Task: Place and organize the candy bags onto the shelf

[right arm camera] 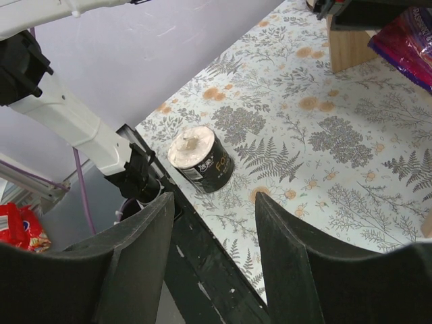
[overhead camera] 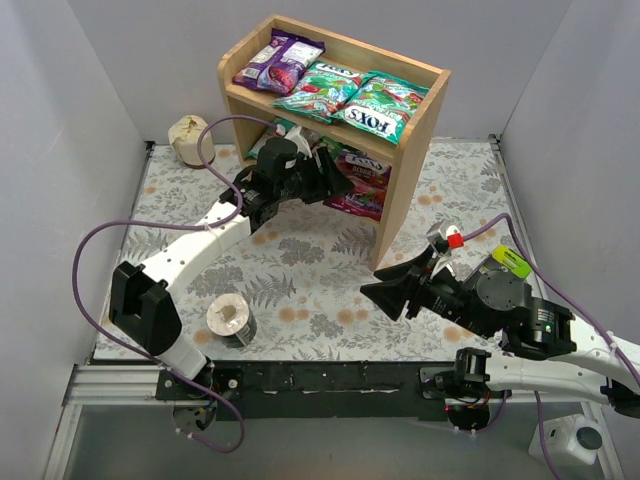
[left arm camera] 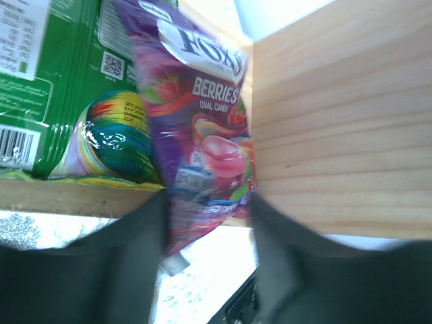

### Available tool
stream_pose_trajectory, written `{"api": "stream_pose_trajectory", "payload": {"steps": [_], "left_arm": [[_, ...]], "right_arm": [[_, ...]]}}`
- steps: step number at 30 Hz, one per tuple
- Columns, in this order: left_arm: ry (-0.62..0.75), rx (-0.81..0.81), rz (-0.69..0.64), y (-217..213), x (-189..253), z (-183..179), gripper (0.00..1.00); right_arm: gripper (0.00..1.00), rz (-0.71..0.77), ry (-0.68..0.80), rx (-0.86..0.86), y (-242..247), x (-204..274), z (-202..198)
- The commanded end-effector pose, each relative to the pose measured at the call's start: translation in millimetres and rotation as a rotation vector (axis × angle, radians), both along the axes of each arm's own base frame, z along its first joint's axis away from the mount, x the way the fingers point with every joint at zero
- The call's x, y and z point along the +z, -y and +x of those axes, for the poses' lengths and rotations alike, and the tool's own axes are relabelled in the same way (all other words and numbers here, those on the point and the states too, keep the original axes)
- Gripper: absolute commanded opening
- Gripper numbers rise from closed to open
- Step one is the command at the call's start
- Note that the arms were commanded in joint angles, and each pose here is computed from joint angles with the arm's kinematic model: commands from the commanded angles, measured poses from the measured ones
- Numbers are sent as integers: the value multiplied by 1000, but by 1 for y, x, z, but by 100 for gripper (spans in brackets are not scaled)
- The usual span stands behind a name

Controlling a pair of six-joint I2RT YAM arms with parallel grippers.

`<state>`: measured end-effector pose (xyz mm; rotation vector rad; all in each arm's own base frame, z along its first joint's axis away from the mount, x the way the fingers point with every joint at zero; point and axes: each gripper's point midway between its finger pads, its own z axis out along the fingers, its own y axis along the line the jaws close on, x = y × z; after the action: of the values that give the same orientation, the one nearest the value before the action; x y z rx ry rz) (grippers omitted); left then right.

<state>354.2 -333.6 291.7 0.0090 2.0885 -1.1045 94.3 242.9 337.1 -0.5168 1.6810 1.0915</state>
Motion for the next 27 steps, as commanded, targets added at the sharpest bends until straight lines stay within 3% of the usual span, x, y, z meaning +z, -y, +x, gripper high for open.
{"api": "stream_pose_trajectory", "payload": {"steps": [1,2,9,19,22,27], "left_arm": [[43,-78,16,13,7,-6,61],[40,-64,21,11,6,-6,68],[92,36,4,-11,32,-8,78],[119,147,-9,-45,53,-25,87],[84,172,13,-53,42,-30,84],[18,134,13,-50,18,-42,53]], "right_arm": [[59,44,-2,-11,1,8,1],[59,47,-1,-10,1,8,0],[58,42,-6,-13,0,6,1],[58,35,-2,-28,-1,7,4],[59,36,-2,-39,1,9,6],[58,40,-1,-54,3,10,8]]}}
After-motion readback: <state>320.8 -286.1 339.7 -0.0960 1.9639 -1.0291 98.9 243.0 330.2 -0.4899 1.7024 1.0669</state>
